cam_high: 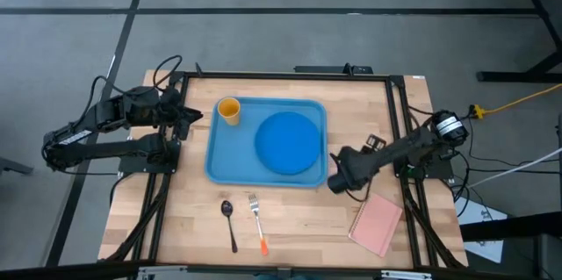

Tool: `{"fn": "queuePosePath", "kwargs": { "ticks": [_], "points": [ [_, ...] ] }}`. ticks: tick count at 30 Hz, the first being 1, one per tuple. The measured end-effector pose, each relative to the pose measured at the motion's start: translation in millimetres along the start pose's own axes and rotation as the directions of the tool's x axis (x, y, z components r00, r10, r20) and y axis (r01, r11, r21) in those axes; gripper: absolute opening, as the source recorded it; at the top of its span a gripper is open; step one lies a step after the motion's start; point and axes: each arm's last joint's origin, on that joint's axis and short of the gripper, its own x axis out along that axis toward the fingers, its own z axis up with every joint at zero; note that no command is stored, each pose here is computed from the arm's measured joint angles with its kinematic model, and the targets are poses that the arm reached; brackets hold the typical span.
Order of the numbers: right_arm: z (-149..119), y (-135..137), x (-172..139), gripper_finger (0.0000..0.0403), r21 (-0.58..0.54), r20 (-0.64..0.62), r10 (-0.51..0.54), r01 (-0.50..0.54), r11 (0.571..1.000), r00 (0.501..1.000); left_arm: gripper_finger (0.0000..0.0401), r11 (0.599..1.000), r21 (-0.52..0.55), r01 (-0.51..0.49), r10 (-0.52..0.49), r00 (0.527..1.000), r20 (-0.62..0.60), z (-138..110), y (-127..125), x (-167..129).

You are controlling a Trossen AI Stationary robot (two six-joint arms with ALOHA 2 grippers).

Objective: Pick and place plate/cup/fork/spoon on tray
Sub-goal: Put the black spoon on the light blue tray to the bottom of the yellow cup

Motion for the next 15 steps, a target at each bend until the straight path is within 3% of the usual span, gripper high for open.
{"fn": "queuePosePath", "kwargs": {
  "ticks": [6,15],
  "points": [
    [-10.8,20.7,0.2,0.0119,0.054,0.035,0.125,-0.127,0.990,0.992,0.0070,0.997,-0.012,0.082,-0.082,0.996,-0.043,-1.2,-2.4,-0.1],
    [-2.6,37.2,-45.4,0.0119,0.075,0.264,0.313,-0.343,0.936,0.912,0.0070,0.981,-0.027,0.191,-0.193,0.976,-0.099,-2.8,-5.6,-0.6]
  ]
}}
